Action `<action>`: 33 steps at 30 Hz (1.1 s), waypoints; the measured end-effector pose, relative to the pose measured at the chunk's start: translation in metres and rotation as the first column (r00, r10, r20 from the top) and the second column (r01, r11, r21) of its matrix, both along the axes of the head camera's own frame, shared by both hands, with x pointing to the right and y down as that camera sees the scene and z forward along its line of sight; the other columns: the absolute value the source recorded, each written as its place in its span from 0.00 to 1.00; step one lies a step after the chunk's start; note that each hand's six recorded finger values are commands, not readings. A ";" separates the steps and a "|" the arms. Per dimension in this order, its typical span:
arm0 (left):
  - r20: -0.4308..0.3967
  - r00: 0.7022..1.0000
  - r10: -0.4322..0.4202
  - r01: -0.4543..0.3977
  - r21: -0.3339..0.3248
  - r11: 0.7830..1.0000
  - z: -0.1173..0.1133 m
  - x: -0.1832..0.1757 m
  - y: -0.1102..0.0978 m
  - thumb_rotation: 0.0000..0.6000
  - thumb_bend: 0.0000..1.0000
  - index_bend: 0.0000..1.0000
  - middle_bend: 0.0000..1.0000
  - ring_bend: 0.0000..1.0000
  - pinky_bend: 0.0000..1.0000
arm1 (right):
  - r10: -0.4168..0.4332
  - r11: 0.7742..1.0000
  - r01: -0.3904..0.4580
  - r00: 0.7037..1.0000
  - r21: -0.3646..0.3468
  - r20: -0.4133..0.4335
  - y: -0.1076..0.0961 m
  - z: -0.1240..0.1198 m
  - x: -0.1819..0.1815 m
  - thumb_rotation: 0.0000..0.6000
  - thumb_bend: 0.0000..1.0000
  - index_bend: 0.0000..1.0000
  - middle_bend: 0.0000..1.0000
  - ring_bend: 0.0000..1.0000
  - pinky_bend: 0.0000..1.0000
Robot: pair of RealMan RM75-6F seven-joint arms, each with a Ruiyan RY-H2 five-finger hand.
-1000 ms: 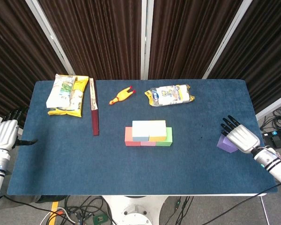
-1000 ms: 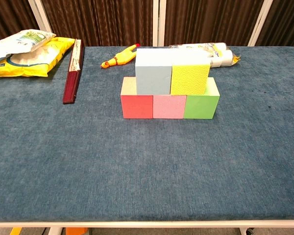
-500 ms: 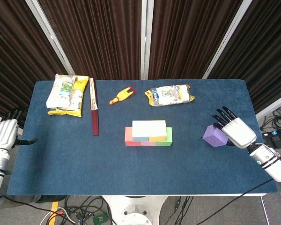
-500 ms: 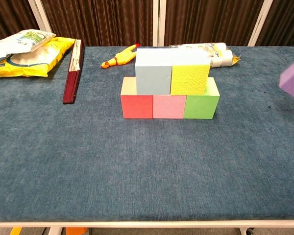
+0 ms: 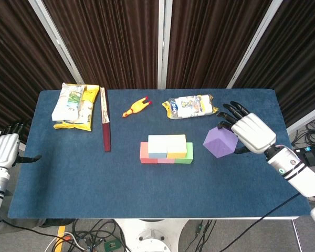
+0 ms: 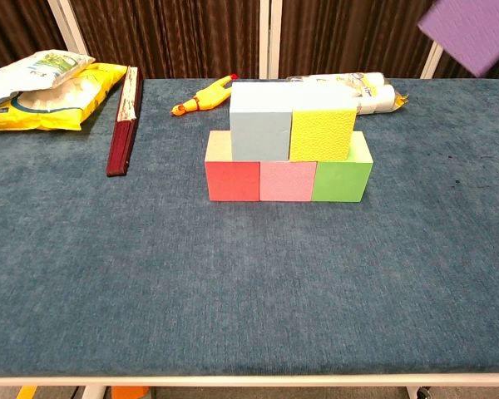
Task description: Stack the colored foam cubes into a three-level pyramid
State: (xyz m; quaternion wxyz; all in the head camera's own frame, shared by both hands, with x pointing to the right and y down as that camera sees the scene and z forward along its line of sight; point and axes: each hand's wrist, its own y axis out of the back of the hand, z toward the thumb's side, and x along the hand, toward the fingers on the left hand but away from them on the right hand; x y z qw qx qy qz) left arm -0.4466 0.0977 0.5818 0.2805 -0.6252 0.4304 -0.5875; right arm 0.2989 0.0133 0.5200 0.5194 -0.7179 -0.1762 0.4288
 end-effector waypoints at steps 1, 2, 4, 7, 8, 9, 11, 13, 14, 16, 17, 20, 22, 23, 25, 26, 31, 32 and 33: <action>-0.001 1.000 0.000 0.000 0.000 1.000 0.000 0.000 0.000 1.00 0.06 0.09 0.06 0.00 0.10 | 0.001 1.000 -0.001 1.000 -0.005 0.003 -0.003 -0.002 -0.006 1.00 0.15 0.37 0.19 0.00 0.00; -0.003 1.000 0.001 -0.001 0.001 1.000 0.000 0.001 0.000 1.00 0.07 0.09 0.06 0.00 0.10 | 0.000 1.000 0.000 1.000 -0.010 0.007 -0.008 -0.005 -0.014 1.00 0.15 0.37 0.19 0.00 0.00; -0.007 1.000 0.003 -0.003 0.004 1.000 -0.001 0.002 -0.001 1.00 0.07 0.09 0.06 0.00 0.10 | -0.009 1.000 0.009 1.000 -0.017 0.011 -0.013 -0.006 -0.026 1.00 0.15 0.37 0.19 0.00 0.00; -0.006 1.000 0.008 -0.008 0.006 1.000 -0.001 0.003 -0.001 1.00 0.07 0.09 0.06 0.00 0.10 | -0.038 0.999 0.038 0.999 -0.024 0.002 -0.019 -0.004 -0.045 1.00 0.15 0.37 0.19 0.00 0.00; -0.006 1.000 0.008 -0.008 0.006 1.000 -0.001 0.003 0.000 1.00 0.06 0.09 0.06 0.00 0.10 | -0.054 0.998 0.053 0.999 -0.024 -0.007 -0.020 -0.002 -0.053 1.00 0.15 0.37 0.19 0.00 0.00; -0.005 1.000 0.008 -0.008 0.006 1.000 -0.001 0.003 0.001 1.00 0.07 0.09 0.06 0.00 0.10 | -0.066 0.998 0.066 0.998 -0.024 -0.015 -0.021 -0.001 -0.058 1.00 0.15 0.37 0.18 0.00 0.00; -0.005 1.000 0.007 -0.007 0.004 1.000 -0.001 0.002 0.001 1.00 0.07 0.09 0.06 0.00 0.10 | -0.098 0.995 0.097 0.995 -0.027 -0.037 -0.022 0.005 -0.071 1.00 0.15 0.37 0.18 0.00 0.00; -0.005 1.000 0.004 -0.004 0.000 1.000 0.000 0.001 0.001 1.00 0.07 0.09 0.06 0.00 0.10 | -0.127 0.992 0.125 0.990 -0.028 -0.059 -0.023 0.010 -0.082 1.00 0.15 0.36 0.18 0.00 0.00; -0.005 1.000 0.002 -0.002 -0.002 1.000 0.000 0.001 0.002 1.00 0.07 0.09 0.06 0.00 0.10 | -0.147 0.989 0.145 0.986 -0.025 -0.073 -0.023 0.013 -0.089 1.00 0.15 0.36 0.18 0.00 0.00; -0.006 1.000 -0.003 0.003 -0.003 1.000 0.001 -0.001 0.003 1.00 0.07 0.09 0.06 0.00 0.10 | -0.175 0.984 0.174 0.980 -0.023 -0.091 -0.022 0.018 -0.100 1.00 0.15 0.35 0.17 0.00 0.00; -0.007 1.000 -0.006 0.006 -0.004 1.000 0.001 -0.002 0.003 1.00 0.07 0.09 0.06 0.00 0.10 | -0.193 0.981 0.192 0.976 -0.022 -0.100 -0.022 0.021 -0.107 1.00 0.15 0.35 0.17 0.00 0.00; -0.008 1.000 -0.014 0.014 -0.007 1.000 0.002 -0.004 0.003 1.00 0.06 0.09 0.06 0.00 0.10 | -0.224 0.974 0.225 0.968 -0.011 -0.114 -0.022 0.026 -0.124 1.00 0.15 0.34 0.17 0.00 0.00; -0.008 1.000 -0.017 0.017 -0.007 1.000 0.002 -0.005 0.003 1.00 0.07 0.09 0.06 0.00 0.10 | -0.227 0.974 0.227 0.968 -0.012 -0.111 -0.023 0.027 -0.130 1.00 0.15 0.33 0.17 0.00 0.00; -0.008 1.000 -0.019 0.019 -0.007 1.000 0.002 -0.006 0.003 1.00 0.07 0.09 0.06 0.00 0.10 | -0.230 0.973 0.230 0.967 -0.011 -0.111 -0.024 0.027 -0.134 1.00 0.15 0.33 0.17 0.00 0.00; -0.008 1.000 -0.021 0.021 -0.006 1.000 0.003 -0.007 0.003 1.00 0.07 0.09 0.06 0.00 0.10 | -0.240 0.970 0.241 0.963 -0.008 -0.119 -0.025 0.027 -0.139 1.00 0.15 0.31 0.17 0.00 0.00; -0.009 1.000 -0.022 0.022 -0.005 1.000 0.003 -0.007 0.003 1.00 0.07 0.09 0.06 0.00 0.10 | -0.246 0.969 0.247 0.961 -0.007 -0.126 -0.026 0.027 -0.142 1.00 0.15 0.31 0.17 0.00 0.00; -0.014 1.000 -0.026 0.025 -0.007 1.000 0.003 -0.008 0.004 1.00 0.06 0.09 0.06 0.00 0.10 | -0.264 0.964 0.265 0.953 -0.015 -0.149 -0.026 0.032 -0.157 1.00 0.15 0.28 0.16 0.00 0.00; -0.013 1.000 -0.027 0.027 -0.008 1.000 0.004 -0.009 0.004 1.00 0.07 0.09 0.06 0.00 0.10 | -0.269 0.963 0.269 0.951 -0.018 -0.153 -0.026 0.034 -0.160 1.00 0.15 0.28 0.16 0.00 0.00; -0.012 1.000 -0.029 0.029 -0.008 1.000 0.004 -0.010 0.004 1.00 0.07 0.09 0.06 0.00 0.10 | -0.273 0.962 0.273 0.949 -0.019 -0.155 -0.025 0.035 -0.163 1.00 0.15 0.27 0.16 0.00 0.00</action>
